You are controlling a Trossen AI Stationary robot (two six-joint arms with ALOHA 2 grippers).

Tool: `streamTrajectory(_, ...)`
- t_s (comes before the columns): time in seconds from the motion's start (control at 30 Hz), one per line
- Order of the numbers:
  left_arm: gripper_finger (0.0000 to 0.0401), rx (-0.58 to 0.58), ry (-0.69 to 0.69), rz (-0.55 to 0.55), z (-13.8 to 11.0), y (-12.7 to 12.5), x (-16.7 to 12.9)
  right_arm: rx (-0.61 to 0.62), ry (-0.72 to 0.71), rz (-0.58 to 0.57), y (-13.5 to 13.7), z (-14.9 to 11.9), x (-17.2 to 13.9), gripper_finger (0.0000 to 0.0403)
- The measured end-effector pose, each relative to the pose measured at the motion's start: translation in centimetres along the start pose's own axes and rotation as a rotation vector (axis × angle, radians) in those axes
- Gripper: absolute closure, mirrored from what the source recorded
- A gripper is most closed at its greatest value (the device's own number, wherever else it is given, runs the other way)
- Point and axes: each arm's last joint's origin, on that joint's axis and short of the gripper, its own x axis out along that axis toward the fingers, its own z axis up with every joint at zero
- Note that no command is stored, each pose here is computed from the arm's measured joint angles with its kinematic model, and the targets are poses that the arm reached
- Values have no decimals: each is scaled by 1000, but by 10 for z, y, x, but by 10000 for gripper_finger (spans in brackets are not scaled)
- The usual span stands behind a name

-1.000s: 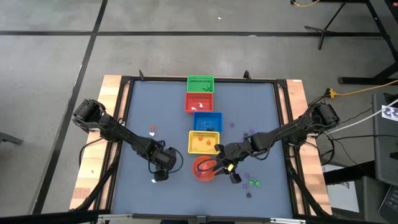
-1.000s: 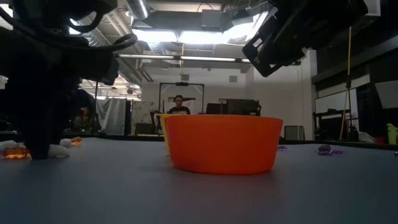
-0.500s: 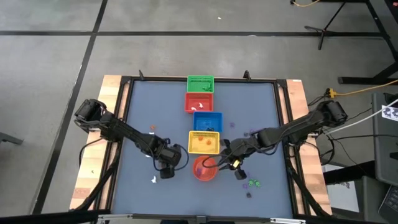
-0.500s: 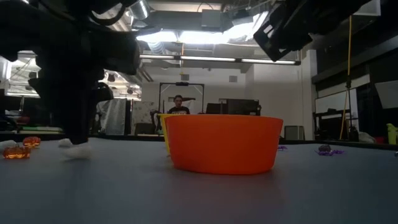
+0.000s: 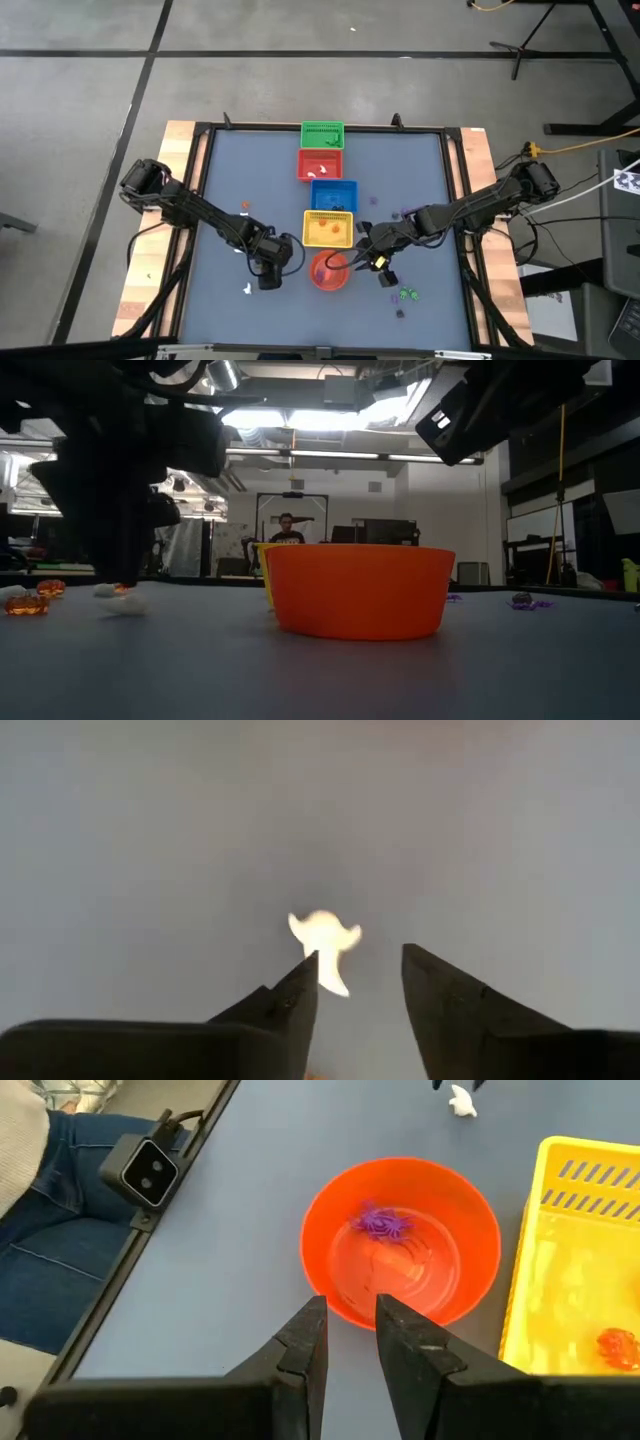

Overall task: Sort Halloween decoration
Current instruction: Put the white ghost toy into the red bin

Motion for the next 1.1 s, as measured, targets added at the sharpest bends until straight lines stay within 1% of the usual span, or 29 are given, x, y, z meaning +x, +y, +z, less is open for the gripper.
streamTrajectory(0.13,239,1,-48,52,2,1,0,-13,0,0,0,0,0,317)
streamTrajectory(0.27,231,26,-50,57,1,0,0,-23,1,1,0,0,0,317)
streamTrajectory(0.5,231,120,-39,66,-5,-8,7,-24,1,1,0,0,0,317)
streamTrajectory(0.7,231,132,-38,130,-8,-8,19,-24,-1,1,0,0,0,317)
streamTrajectory(0.9,233,132,-48,143,-7,-8,18,-23,1,0,0,0,0,317)
streamTrajectory(1.1,251,130,-45,145,-9,-6,19,-23,1,0,0,0,0,317)
